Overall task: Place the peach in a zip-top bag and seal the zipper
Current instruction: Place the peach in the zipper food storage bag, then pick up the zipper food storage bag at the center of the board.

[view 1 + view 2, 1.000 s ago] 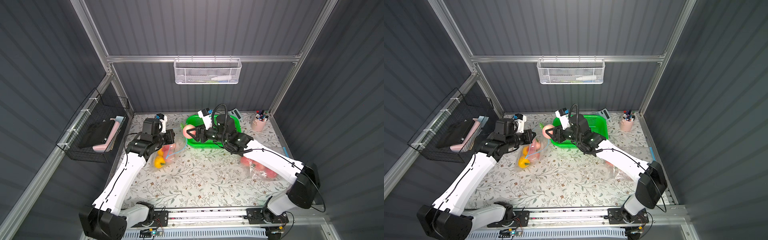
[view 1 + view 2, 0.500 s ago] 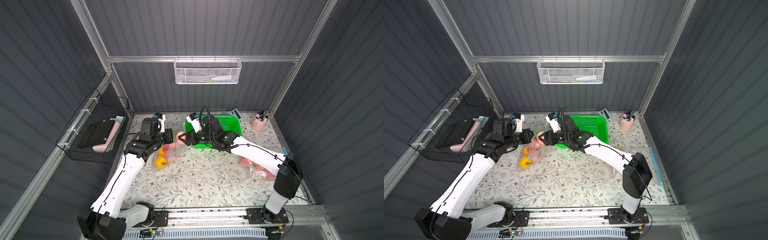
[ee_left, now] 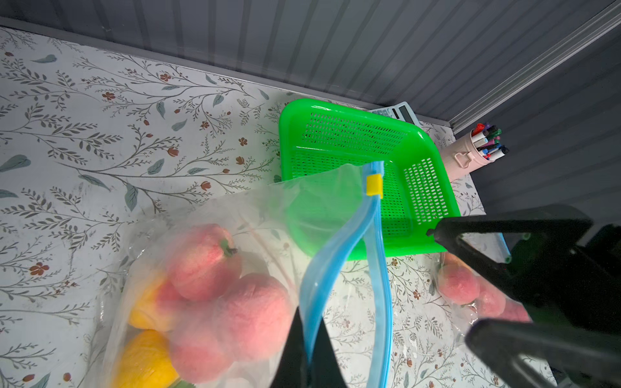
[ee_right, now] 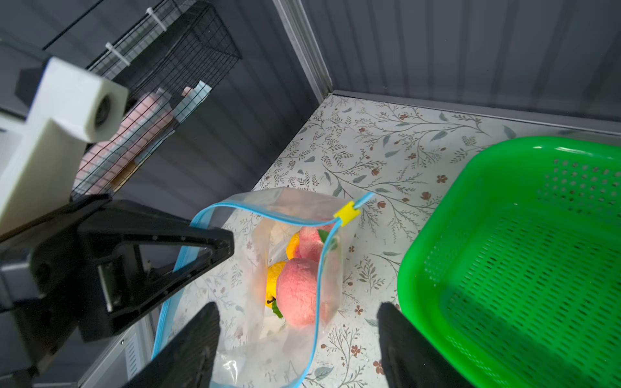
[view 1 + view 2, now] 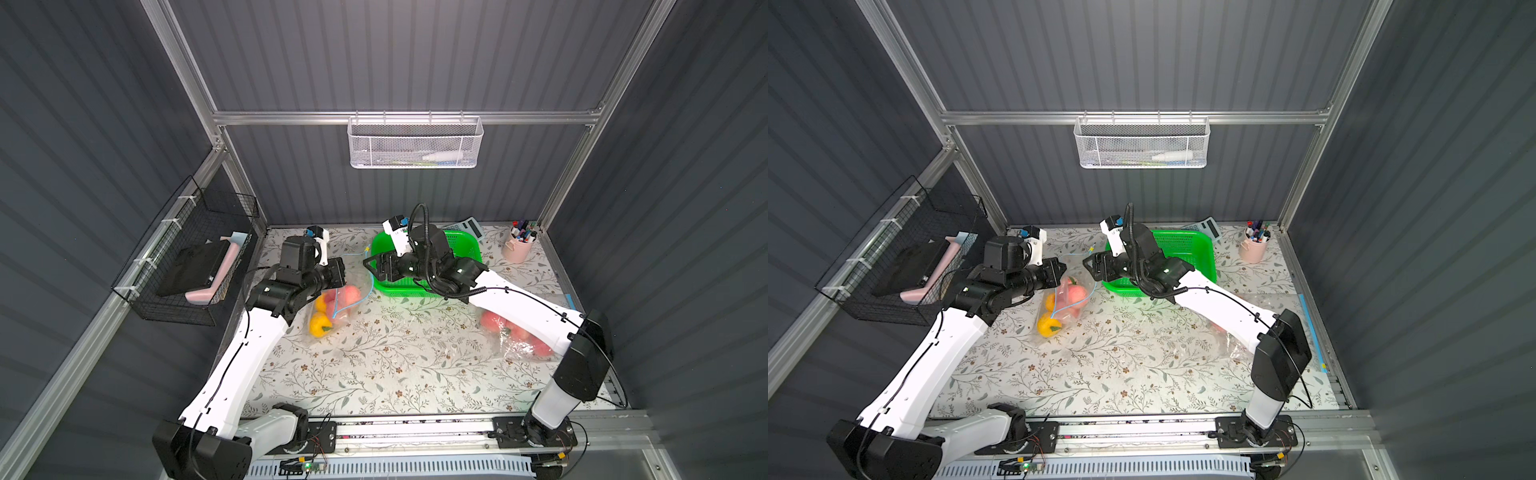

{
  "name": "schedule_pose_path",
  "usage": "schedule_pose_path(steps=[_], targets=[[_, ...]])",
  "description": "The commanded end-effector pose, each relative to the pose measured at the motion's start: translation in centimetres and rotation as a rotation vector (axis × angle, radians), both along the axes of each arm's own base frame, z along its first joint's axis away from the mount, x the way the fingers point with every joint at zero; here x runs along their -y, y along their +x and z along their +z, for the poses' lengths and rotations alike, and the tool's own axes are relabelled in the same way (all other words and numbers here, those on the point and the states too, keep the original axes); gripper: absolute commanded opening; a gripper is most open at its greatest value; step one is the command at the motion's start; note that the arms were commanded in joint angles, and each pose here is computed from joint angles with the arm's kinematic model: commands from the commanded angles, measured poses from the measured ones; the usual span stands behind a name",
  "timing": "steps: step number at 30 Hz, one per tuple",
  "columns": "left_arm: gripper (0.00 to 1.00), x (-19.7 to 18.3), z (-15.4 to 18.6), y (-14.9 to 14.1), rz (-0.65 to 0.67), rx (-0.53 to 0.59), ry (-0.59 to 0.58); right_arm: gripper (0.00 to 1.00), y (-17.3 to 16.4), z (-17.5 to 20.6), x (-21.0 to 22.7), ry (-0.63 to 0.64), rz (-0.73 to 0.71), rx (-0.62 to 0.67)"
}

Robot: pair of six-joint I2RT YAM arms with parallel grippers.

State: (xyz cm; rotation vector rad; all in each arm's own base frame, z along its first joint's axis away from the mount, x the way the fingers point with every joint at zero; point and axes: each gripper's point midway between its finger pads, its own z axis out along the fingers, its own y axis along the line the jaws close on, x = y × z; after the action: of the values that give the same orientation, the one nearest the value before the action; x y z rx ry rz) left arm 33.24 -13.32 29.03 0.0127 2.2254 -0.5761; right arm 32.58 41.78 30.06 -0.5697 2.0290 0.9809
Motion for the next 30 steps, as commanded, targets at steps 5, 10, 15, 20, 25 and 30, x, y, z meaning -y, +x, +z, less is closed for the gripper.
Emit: schedule_pose_path(steps=[5, 10, 15, 20, 25, 30], targets=[[0.0, -0.2, 2.1, -0.5, 0.001, 0.051, -0.013, 0.65, 1.2, -2.7, 0.0, -0.075, -0.072, -0.066], [0.0, -0.1, 2.1, -0.4, -0.003, 0.048, -0.016, 0.58, 1.7, -3.3, -0.6, -0.068, -0.08, -0.084], [0.0, 0.1, 2.2, -0.3, -0.007, 0.048, -0.018, 0.47, 1.7, -4.3, -1.7, -0.061, -0.046, -0.126], [0.0, 0.1, 2.3, -0.3, -0.01, 0.049, -0.019, 0.37, 1.6, -4.8, -2.0, -0.066, -0.035, -0.137], [0.03, 0.1, 2.4, -0.3, 0.003, 0.048, -0.034, 0.19, 1.3, -4.5, -2.2, -0.063, -0.005, -0.123], [0.29, 0.1, 3.0, -0.4, 0.004, 0.056, -0.051, 0.0, 1.0, -4.3, -2.3, -0.076, 0.03, -0.11]])
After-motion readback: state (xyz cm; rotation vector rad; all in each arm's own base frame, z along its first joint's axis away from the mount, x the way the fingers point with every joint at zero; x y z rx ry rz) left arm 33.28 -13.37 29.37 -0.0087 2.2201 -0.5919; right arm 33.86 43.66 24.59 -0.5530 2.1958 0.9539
